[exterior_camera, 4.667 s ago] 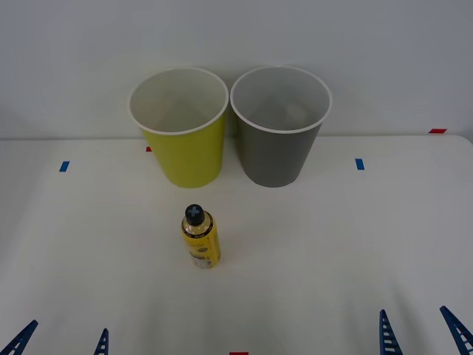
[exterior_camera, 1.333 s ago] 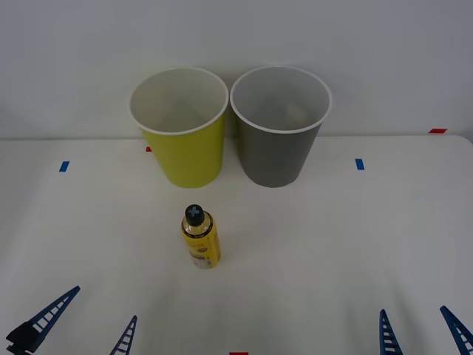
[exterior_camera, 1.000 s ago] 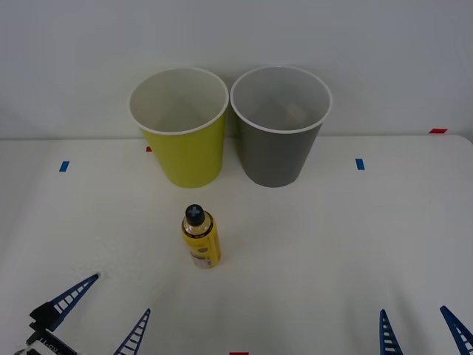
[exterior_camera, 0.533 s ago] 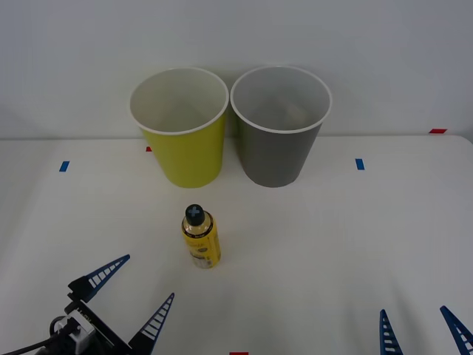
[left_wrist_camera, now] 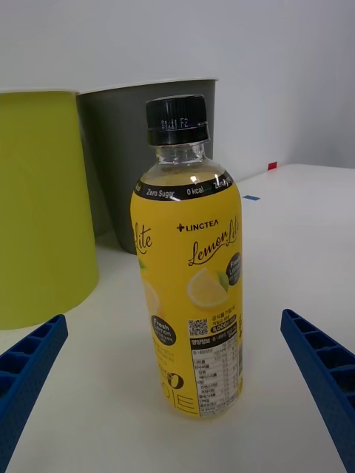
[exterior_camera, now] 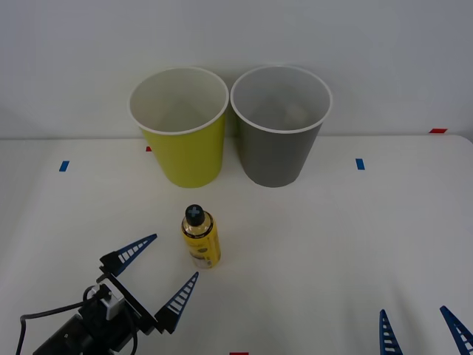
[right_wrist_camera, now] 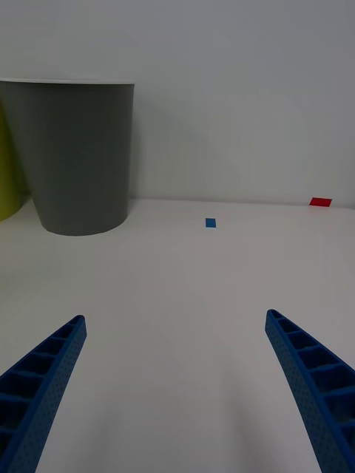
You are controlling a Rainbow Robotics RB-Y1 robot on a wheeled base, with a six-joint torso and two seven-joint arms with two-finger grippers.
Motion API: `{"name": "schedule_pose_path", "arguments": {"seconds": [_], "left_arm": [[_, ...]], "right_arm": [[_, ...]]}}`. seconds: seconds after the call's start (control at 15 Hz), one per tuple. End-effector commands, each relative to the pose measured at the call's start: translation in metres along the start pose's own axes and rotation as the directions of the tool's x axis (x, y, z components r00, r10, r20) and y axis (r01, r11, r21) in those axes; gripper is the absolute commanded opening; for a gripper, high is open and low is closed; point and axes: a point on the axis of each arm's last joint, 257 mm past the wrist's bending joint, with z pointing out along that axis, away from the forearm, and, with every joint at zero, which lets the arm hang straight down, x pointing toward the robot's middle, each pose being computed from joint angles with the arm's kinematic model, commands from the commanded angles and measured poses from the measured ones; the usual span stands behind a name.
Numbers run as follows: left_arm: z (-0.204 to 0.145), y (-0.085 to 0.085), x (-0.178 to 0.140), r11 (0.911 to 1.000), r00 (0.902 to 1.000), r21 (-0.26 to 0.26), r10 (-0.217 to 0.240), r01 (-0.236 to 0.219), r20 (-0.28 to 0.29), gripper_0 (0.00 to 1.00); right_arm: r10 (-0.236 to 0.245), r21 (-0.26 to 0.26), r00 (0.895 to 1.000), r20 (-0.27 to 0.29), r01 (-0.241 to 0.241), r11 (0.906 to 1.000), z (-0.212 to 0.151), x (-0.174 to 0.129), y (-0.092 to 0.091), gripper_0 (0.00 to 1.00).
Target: Put cans in the gray bin and PET bottles in the light green bin.
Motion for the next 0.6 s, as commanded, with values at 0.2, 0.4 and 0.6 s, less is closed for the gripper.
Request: {"name": "schedule_pose_path", "arguments": {"seconds": [0.2, 0.4, 0.6], "left_arm": [[0.024, 0.002, -0.008, 0.9977, 0.9975, 0.002, -0.068, 0.068, 0.02, 1.0], [0.034, -0.002, -0.013, 0.9959, 0.9954, 0.012, -0.09, 0.09, 0.033, 1.0], [0.044, -0.003, -0.015, 0.996, 0.9957, 0.022, -0.087, 0.087, 0.031, 1.0]], "right_arm": [[0.0, 0.0, 1.0, 0.0, 0.0, 1.0, 0.0, 0.0, 0.0, 0.82], [0.0, 0.0, 1.0, 0.0, 0.0, 1.0, 0.0, 0.0, 0.0, 0.82], [0.0, 0.0, 1.0, 0.0, 0.0, 1.0, 0.0, 0.0, 0.0, 0.82]]}}
